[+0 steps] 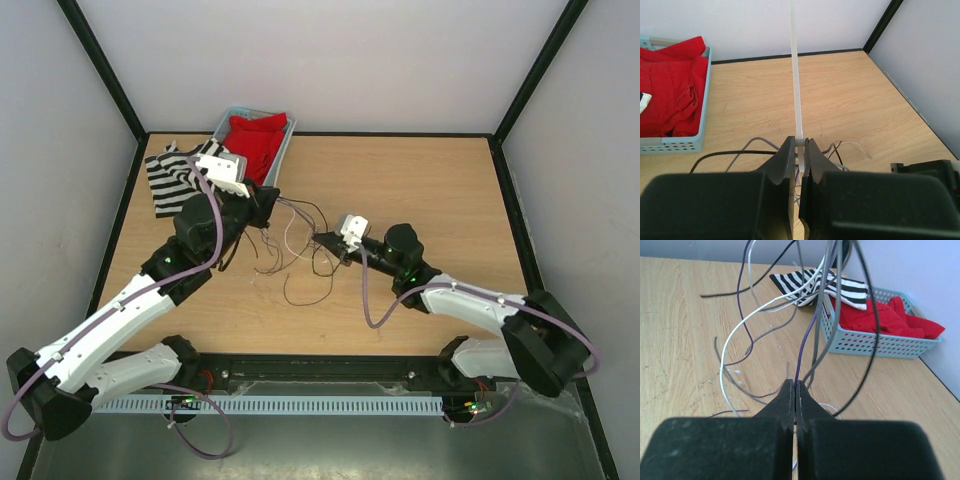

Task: Zip-tie the wires
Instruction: Adjust the cable at the center of the board.

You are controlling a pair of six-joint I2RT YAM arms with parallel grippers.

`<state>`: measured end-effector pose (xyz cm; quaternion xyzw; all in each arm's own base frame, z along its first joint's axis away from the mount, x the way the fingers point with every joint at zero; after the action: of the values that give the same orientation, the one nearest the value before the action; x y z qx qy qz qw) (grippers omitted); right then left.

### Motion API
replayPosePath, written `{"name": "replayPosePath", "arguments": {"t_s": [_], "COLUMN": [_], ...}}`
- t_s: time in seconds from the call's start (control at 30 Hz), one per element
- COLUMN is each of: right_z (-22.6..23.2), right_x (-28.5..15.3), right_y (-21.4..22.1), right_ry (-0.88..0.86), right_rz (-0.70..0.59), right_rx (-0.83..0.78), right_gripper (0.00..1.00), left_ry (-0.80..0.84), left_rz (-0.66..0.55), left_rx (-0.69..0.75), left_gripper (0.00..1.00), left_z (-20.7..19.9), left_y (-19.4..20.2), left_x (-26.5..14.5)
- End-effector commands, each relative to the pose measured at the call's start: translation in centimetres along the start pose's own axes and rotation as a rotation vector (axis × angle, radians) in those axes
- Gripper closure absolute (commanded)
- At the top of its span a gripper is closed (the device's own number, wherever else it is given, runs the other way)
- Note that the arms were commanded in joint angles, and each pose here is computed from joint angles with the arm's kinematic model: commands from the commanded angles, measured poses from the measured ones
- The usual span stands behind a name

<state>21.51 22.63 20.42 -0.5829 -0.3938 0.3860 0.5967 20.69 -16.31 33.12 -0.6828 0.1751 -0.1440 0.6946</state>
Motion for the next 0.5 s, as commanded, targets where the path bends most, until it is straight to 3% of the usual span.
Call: {"name": "replayPosePath", "arguments": {"t_s": [0.0,0.47], "right_z": [0.5,-1.1], "right_x": [-1.7,-6.5], "right_y": [0.3,0.7], "right_ry": [0.053,0.213], "right_rz": [0.094,0.174], "right_rx": [0.069,0.147], "right_gripper": [1.00,1.00], "left_ry": [-0.019,-0.044], "left_rz": [-0.026,-0.011], "left_rx": [0.003,0.012], "left_gripper": [1.00,1.00], "left_z": [0.4,0.9], "left_y": [-0.8,-0.5], "left_x": [0.2,0.4]}}
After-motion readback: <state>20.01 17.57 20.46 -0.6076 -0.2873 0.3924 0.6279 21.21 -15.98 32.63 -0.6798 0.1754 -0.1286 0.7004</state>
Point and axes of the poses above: each gripper's point midway between its finger pads, its own x axis out along the fingers, its own z axis along the line the jaws close on, y = z × x, the point moved 10 cm from there along -x, back along the fingers, and after that the axes turned 15 degrees about x, right-handed, at the moved point
